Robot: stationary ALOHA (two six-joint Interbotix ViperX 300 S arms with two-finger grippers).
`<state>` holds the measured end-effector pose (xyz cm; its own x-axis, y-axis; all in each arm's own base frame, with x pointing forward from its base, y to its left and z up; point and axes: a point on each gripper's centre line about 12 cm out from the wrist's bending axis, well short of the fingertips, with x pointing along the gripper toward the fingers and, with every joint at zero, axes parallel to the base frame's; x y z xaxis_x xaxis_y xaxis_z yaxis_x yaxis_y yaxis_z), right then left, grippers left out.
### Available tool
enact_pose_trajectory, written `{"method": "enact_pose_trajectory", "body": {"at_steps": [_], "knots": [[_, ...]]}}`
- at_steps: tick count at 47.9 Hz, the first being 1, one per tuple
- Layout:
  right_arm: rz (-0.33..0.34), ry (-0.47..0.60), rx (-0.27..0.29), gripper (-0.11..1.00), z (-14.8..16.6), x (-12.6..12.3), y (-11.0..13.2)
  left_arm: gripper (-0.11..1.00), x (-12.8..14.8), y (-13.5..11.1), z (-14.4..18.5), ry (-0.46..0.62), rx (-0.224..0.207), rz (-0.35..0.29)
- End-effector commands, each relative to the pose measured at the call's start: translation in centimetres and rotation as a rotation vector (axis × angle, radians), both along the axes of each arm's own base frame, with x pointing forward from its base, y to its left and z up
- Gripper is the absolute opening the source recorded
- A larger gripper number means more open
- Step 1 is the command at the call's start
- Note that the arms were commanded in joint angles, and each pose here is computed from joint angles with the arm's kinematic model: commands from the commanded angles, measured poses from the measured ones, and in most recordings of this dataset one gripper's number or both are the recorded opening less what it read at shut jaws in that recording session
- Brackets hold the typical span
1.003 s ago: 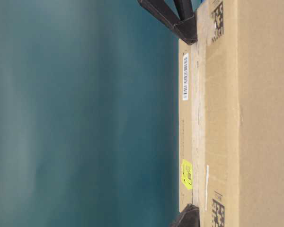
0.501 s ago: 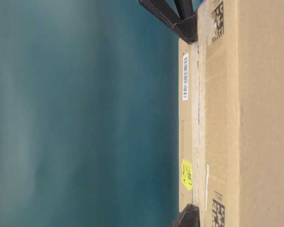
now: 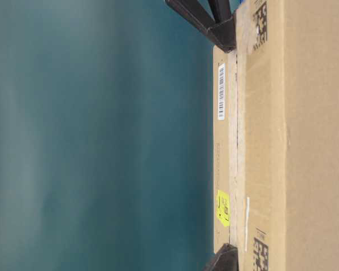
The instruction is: Close the cardboard box.
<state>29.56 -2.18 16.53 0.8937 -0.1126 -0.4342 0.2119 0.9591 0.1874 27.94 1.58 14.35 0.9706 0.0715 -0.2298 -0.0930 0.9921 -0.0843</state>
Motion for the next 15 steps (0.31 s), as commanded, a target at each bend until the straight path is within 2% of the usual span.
{"method": "enact_pose_trajectory", "body": {"at_steps": [1, 15], "knots": [[0.009, -0.018, 0.0, 0.0, 0.5, 0.11, 0.3, 0.0, 0.31, -0.04, 0.49, -0.02, 0.002, -0.003], [0.009, -0.017, 0.0, 0.0, 0.48, 0.11, 0.3, 0.0, 0.3, -0.04, 0.47, -0.018, 0.002, -0.003]]}}
